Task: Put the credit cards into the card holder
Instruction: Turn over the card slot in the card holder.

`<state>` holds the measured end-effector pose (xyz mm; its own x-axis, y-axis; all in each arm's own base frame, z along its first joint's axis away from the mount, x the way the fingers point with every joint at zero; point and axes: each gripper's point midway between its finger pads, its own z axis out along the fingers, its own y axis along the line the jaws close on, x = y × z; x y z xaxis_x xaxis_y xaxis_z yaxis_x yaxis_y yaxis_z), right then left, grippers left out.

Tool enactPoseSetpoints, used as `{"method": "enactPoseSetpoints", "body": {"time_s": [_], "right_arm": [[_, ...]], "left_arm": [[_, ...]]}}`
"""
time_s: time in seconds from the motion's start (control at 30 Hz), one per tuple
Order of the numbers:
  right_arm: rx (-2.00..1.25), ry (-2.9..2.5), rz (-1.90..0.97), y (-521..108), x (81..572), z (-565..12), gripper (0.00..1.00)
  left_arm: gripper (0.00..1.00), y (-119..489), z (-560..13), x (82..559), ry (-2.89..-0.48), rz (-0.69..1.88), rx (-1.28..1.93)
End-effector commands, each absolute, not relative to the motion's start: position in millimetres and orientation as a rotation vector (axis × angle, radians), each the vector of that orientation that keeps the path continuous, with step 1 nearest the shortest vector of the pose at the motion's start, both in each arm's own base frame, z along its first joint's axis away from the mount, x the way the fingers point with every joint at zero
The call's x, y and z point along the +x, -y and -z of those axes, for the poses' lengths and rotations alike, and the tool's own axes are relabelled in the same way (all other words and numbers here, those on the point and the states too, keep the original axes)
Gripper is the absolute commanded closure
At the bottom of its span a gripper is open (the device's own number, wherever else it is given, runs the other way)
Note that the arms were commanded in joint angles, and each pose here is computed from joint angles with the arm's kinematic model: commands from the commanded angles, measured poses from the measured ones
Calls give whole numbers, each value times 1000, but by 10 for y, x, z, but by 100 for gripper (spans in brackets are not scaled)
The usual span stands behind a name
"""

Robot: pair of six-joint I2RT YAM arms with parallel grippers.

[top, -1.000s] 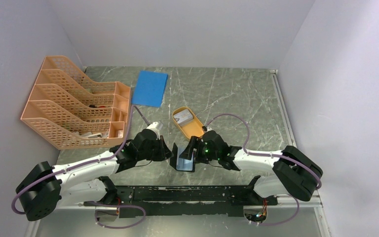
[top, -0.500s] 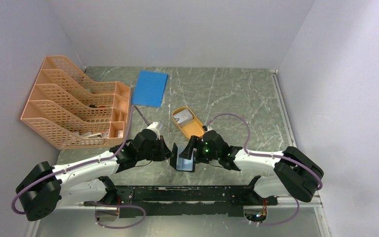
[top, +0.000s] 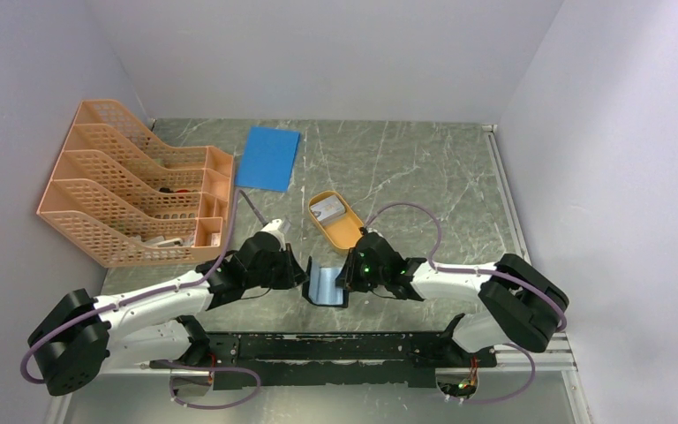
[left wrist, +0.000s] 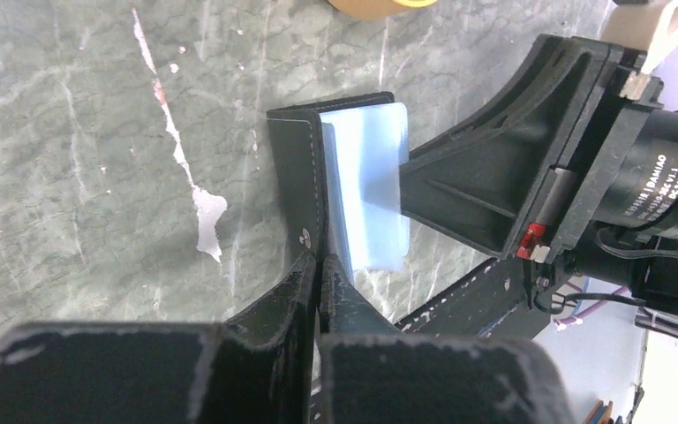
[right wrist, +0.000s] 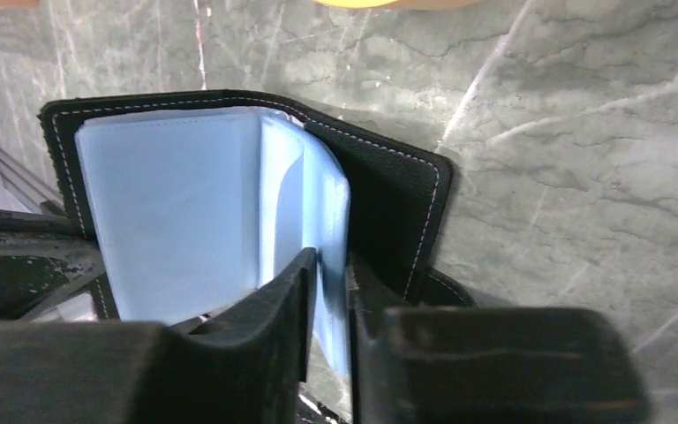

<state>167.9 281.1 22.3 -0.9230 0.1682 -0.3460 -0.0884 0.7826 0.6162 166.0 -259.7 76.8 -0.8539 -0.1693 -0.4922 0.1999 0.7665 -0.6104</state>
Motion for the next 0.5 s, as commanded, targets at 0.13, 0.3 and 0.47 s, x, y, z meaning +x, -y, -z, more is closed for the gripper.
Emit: {"method": "enactPoseSetpoints", "body": {"time_s": [0.13,0.3,0.47], "right_arm": [[-2,-2577,-854,-2778,1724,-275,95],[-11,-2582,-836,-2763,1728,-246,100],[-18,-2586,-833,-2758,1720,-207,100]], "left_arm": [[71,2429,-846,1764,-2397,789,32],[48,2289,-1031,1872,-2346,700,32],[39,2279,-1265,1958,-2279,687,62]]}}
